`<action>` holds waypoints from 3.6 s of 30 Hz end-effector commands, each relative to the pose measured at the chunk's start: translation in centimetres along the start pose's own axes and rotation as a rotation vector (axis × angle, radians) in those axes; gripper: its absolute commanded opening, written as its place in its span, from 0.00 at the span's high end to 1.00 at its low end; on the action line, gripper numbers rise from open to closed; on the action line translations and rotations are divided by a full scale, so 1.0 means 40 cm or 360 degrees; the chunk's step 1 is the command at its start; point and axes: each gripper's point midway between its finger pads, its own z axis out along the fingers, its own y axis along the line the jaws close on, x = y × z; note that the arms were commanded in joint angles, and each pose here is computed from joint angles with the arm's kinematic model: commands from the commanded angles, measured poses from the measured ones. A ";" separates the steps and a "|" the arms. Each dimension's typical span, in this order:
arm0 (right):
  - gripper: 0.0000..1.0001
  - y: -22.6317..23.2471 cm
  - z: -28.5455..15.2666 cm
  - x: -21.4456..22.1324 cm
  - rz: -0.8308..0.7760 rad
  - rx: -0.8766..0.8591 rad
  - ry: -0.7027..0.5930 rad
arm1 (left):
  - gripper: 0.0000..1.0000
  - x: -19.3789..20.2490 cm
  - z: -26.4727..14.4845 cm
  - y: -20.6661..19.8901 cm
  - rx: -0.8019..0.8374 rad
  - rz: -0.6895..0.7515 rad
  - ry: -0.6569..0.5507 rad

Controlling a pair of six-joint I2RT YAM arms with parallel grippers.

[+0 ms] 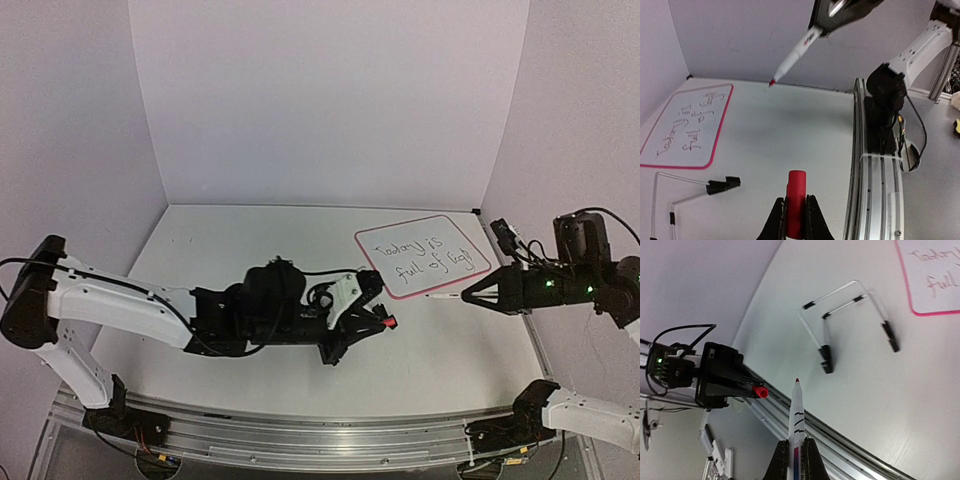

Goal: Write a sentence on the whiteboard
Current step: Insert the whiteboard marker into the center of the board.

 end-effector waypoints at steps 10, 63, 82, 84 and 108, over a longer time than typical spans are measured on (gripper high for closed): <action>1.00 0.306 -0.008 -0.069 -0.0384 -0.1075 0.0153 | 1.00 -0.148 -0.198 -0.023 0.0080 0.0168 -0.0436; 1.00 0.256 0.069 0.037 -0.0156 -0.1185 0.0694 | 1.00 -0.171 -0.234 -0.067 0.0246 0.0193 -0.0441; 1.00 0.250 0.075 0.050 -0.0149 -0.1202 0.0728 | 1.00 -0.189 -0.224 -0.069 0.0259 0.0180 -0.0455; 1.00 0.249 0.076 0.051 -0.0148 -0.1200 0.0732 | 1.00 -0.189 -0.230 -0.067 0.0250 0.0178 -0.0457; 1.00 0.245 0.094 0.053 -0.0119 -0.1185 0.0776 | 1.00 -0.201 -0.224 -0.086 0.0324 0.0198 -0.0443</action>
